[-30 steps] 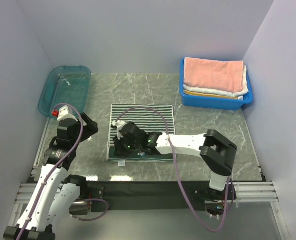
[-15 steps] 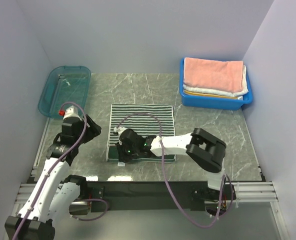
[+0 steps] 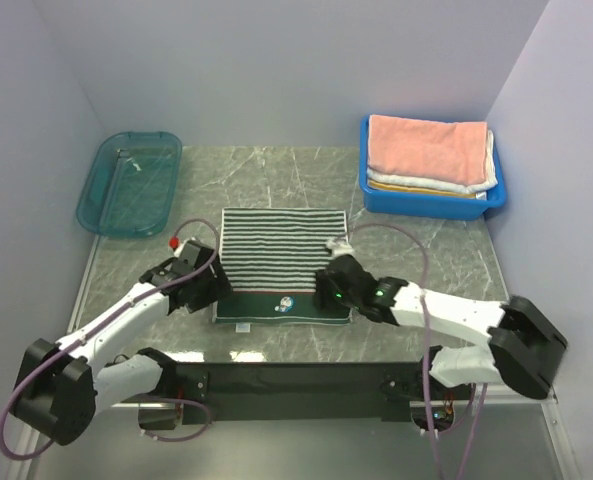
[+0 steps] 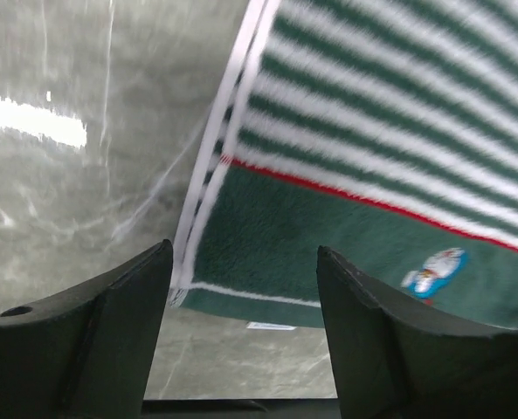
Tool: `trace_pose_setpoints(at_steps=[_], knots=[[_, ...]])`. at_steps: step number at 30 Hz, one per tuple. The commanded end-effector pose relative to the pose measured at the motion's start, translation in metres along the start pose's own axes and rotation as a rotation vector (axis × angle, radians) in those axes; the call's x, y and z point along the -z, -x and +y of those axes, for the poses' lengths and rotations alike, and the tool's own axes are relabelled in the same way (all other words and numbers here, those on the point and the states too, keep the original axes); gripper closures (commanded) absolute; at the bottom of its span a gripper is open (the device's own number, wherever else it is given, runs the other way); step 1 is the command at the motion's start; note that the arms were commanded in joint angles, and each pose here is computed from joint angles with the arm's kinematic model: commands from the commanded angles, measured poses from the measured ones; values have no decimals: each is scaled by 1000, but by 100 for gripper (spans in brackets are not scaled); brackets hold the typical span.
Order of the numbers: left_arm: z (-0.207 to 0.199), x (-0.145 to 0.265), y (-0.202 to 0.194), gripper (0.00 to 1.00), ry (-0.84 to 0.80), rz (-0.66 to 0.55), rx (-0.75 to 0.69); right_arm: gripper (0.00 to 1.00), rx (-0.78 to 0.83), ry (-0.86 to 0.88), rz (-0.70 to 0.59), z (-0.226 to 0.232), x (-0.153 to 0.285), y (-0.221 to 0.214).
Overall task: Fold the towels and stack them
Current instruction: Fold the towel
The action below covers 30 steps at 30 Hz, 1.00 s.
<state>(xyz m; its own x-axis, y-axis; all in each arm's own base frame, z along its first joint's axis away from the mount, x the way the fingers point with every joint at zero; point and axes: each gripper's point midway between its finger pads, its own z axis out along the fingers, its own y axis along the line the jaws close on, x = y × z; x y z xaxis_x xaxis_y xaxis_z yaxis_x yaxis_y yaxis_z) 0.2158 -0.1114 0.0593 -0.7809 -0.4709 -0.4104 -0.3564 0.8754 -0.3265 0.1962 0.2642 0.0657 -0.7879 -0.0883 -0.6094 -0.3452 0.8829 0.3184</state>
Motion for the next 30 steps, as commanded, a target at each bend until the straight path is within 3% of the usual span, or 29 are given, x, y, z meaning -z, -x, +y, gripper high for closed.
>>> trace_pose_setpoints(at_steps=[1,7,18,22,26,30], knots=[[11,-6,-9,27,76,-13,27,47,-124,-99,-29,-42,19,-13],[18,-14,-27,24,152,15,-22,45,-207,-120,-62,-66,35,-28],[28,-13,-38,31,222,13,-35,45,-255,-145,-57,-78,38,-37],[28,-16,-43,45,210,27,-31,45,-267,-152,-41,-80,38,-41],[27,-18,-46,74,201,41,-38,45,-283,-168,-22,-82,36,-47],[23,-18,-46,91,173,43,-45,45,-284,-177,4,-83,32,-52]])
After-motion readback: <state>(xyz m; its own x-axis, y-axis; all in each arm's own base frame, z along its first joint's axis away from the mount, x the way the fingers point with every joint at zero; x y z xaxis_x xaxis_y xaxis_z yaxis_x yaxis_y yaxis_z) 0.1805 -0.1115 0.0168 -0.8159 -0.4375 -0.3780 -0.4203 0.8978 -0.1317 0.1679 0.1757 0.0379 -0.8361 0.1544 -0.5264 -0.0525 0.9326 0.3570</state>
